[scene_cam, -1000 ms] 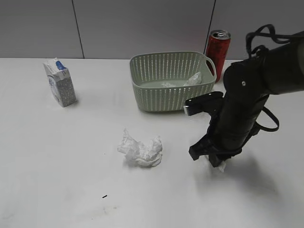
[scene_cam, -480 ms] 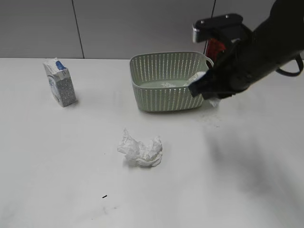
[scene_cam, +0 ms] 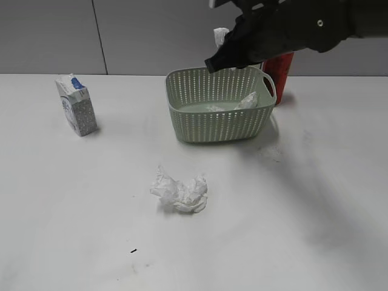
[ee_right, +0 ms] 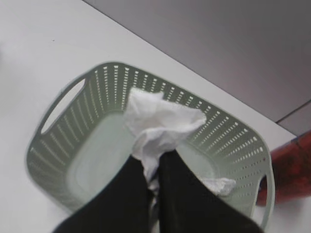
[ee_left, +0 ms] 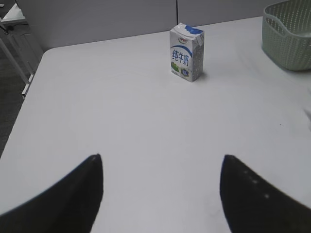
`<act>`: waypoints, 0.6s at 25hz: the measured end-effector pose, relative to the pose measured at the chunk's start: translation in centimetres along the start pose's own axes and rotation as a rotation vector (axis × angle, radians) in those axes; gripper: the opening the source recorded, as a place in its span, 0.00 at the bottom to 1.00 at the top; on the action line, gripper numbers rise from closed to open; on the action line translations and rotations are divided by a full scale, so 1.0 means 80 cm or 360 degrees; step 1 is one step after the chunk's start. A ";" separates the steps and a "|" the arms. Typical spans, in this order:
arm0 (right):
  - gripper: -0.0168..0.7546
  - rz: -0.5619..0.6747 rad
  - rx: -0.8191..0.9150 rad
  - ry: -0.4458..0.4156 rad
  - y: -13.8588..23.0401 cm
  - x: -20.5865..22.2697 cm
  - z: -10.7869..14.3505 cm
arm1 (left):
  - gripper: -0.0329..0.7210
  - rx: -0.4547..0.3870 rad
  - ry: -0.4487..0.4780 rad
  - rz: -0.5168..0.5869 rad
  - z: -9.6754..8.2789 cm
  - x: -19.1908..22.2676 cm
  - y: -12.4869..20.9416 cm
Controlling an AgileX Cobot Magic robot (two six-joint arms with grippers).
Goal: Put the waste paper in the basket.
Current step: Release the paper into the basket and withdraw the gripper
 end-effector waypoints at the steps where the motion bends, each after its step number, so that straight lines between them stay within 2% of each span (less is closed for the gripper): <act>1: 0.02 -0.0005 0.0001 0.0006 0.002 0.011 -0.003 | 0.77 0.0000 0.0000 0.0000 0.000 0.000 0.000; 3: 0.07 0.0006 0.0011 0.0014 0.013 0.031 -0.009 | 0.77 0.0000 0.0000 0.0000 0.000 0.000 0.000; 5: 0.18 0.0028 0.0045 0.0026 0.023 0.047 -0.016 | 0.77 0.0000 0.0000 0.0000 0.000 0.000 0.000; 8: 0.49 0.0058 0.0166 0.0042 0.036 0.064 -0.028 | 0.77 0.0000 0.0000 0.0000 0.000 0.000 0.000; 10: 0.73 0.0089 0.0227 0.0044 0.044 0.069 -0.030 | 0.77 0.0000 0.0000 0.0000 0.000 0.000 0.000; 11: 0.80 0.0121 0.0242 0.0043 0.048 0.070 -0.031 | 0.77 0.0000 0.0000 0.0000 0.000 0.000 0.000; 15: 0.84 0.0249 0.0312 0.0025 0.058 0.064 -0.028 | 0.77 0.0000 0.0000 0.0000 0.000 0.000 0.000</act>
Point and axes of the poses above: a point on each arm's last joint axis where the gripper is mounted, x pointing out along that axis toward the gripper, z along the wrist's bending axis when the last joint is at zero, y = z × x, the point moved 5 cm from there along x, pointing out along that axis toward the gripper, and after that the axes turned 5 degrees about -x, right-handed, at the moved point
